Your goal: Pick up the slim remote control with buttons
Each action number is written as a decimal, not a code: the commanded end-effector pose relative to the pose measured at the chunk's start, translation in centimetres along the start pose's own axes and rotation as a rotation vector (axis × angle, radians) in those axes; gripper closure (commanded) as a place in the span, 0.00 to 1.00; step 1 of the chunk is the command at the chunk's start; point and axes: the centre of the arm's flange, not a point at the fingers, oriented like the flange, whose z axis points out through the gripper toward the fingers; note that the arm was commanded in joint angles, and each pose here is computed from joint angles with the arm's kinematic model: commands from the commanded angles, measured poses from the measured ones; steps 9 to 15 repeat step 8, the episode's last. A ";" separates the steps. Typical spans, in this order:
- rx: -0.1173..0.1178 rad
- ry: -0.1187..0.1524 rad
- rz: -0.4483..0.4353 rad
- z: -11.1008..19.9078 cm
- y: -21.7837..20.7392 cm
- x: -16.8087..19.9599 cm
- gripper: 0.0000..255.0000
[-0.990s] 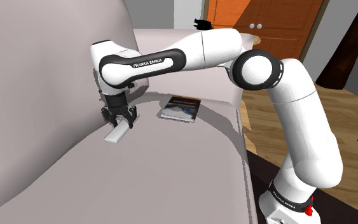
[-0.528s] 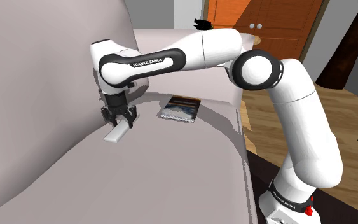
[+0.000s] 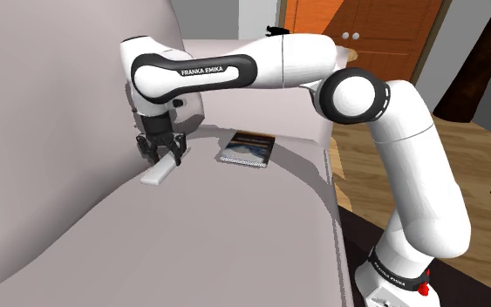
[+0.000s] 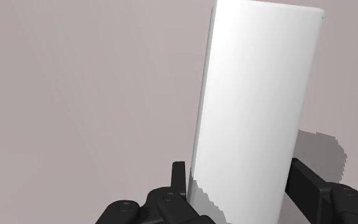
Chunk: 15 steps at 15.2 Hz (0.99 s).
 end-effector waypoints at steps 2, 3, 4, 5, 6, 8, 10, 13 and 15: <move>0.000 0.000 0.000 -1.6 0.1 0.0 1.00; 0.000 0.000 0.000 -2.2 0.2 0.0 1.00; 0.000 0.000 0.000 -2.7 0.2 -0.1 1.00; 0.000 0.000 0.000 -3.2 0.2 -0.1 1.00; 0.000 0.000 0.000 -3.7 0.3 -0.1 1.00; 0.000 0.000 0.000 -3.8 0.3 -0.1 1.00; 0.000 0.000 0.000 -3.8 0.3 -0.1 1.00; 0.000 0.000 0.000 -3.8 0.3 -0.1 1.00; 0.000 0.000 0.000 -3.8 0.3 -0.1 1.00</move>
